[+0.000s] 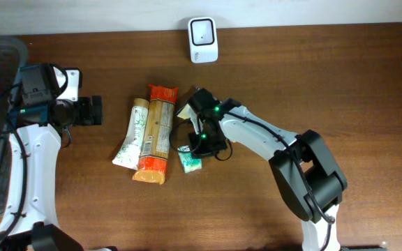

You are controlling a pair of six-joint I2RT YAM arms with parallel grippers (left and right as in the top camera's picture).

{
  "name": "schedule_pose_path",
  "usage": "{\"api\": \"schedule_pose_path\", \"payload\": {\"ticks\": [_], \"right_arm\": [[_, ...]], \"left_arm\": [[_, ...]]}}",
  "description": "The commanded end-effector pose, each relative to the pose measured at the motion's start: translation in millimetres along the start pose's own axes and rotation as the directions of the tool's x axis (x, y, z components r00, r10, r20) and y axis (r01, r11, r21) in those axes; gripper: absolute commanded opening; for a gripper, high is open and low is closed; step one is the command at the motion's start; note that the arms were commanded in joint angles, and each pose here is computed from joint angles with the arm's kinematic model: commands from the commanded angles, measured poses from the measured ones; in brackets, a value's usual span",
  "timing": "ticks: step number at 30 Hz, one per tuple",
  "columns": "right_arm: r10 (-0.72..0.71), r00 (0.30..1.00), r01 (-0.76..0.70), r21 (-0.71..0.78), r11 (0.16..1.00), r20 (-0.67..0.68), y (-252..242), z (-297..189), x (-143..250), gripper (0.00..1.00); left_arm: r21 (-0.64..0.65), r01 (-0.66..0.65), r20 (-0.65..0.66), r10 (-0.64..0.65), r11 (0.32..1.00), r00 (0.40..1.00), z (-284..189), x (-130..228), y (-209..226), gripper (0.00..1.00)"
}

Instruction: Scan the item barcode

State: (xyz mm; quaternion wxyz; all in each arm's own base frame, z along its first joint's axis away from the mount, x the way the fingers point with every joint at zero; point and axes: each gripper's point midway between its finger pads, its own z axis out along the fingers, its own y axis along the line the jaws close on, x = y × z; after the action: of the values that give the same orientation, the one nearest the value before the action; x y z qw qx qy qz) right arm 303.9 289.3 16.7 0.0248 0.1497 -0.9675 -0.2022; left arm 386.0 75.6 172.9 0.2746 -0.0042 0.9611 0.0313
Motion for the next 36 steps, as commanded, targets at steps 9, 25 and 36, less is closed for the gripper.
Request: {"api": "schedule_pose_path", "payload": {"ticks": [9, 25, 36], "right_arm": [[-0.090, 0.989, 0.096, 0.046, 0.994, -0.117, -6.1, -29.7, 16.3, 0.83], [-0.120, 0.987, 0.125, 0.039, 0.991, -0.104, -10.2, 9.8, 30.0, 0.72], [-0.099, 0.990, 0.102, 0.032, 0.994, -0.098, -9.9, 11.2, 26.8, 0.04]], "left_arm": [[0.006, 0.011, -0.001, -0.011, 1.000, 1.000, 1.0, 0.3, -0.2, 0.99], [0.006, 0.011, -0.001, -0.011, 1.000, 1.000, 1.0, 0.3, -0.2, 0.99], [0.006, 0.011, -0.001, -0.011, 1.000, 1.000, 1.0, 0.3, -0.2, 0.99]]}}
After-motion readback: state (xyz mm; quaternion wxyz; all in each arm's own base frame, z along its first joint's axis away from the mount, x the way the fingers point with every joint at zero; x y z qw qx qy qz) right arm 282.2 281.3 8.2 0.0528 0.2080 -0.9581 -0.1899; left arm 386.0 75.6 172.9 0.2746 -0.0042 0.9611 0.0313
